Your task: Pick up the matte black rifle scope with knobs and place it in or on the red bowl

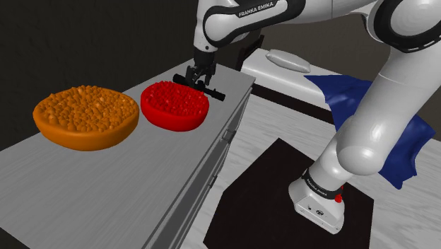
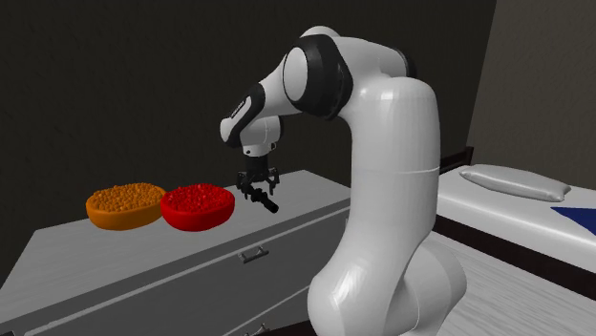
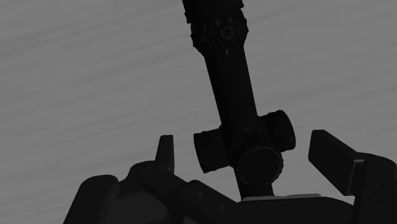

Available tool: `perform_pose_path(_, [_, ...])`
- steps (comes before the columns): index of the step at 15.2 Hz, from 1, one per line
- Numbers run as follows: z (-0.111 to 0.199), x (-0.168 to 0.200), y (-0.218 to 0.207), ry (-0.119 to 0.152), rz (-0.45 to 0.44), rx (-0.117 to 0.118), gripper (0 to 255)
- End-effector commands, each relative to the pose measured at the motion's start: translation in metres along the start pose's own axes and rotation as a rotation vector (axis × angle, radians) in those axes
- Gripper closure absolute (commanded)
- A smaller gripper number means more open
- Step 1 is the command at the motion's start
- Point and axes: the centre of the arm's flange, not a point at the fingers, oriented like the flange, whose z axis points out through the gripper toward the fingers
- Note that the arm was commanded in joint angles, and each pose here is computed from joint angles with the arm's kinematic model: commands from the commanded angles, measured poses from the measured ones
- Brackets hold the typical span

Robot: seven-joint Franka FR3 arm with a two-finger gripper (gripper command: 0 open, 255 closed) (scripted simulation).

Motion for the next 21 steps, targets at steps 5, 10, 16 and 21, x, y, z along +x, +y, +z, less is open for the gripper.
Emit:
perform_pose_path(5, [0.002, 0.0, 0.0, 0.001, 0.0, 0.0, 0])
perform_pose_path(10, [0.002, 0.0, 0.0, 0.0, 0.0, 0.0, 255])
perform_pose_path(16, [0.002, 0.0, 0.0, 0.001, 0.0, 0.0, 255])
perform_pose_path(21, [-0.025, 0.001, 0.001, 0.001, 0.0, 0.0, 255])
